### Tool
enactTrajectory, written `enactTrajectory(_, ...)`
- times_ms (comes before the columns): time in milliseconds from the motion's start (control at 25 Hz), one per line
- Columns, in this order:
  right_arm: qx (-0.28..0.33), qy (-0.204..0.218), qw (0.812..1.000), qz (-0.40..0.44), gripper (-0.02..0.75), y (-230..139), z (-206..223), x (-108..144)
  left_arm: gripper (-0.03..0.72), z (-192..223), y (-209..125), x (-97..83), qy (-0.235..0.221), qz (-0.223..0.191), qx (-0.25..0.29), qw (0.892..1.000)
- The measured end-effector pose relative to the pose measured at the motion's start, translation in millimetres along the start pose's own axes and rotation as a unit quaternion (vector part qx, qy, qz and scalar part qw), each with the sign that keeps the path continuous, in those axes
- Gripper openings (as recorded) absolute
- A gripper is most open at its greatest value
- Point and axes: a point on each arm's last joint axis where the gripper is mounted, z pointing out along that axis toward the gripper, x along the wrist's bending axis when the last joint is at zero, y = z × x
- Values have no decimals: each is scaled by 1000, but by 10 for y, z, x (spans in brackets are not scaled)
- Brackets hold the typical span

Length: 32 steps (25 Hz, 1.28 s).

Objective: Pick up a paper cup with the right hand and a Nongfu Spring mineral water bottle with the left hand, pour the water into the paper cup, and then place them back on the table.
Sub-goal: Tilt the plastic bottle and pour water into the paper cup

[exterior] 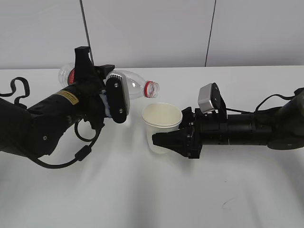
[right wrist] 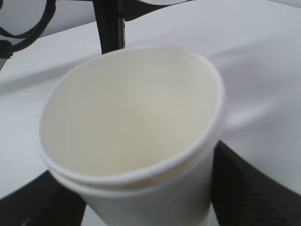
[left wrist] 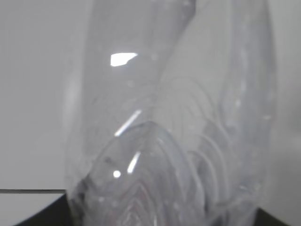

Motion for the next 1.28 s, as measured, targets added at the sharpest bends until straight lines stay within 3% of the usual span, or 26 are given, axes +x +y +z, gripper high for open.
enactTrajectory(440,-1,-1,1000,1,529,2,0,-3,307,0,-5,19,10,42,3,999)
enactTrajectory(1280,-5,-8,1000,4,529,10,0,-15,307,-3,-26,62,33,69,17,997)
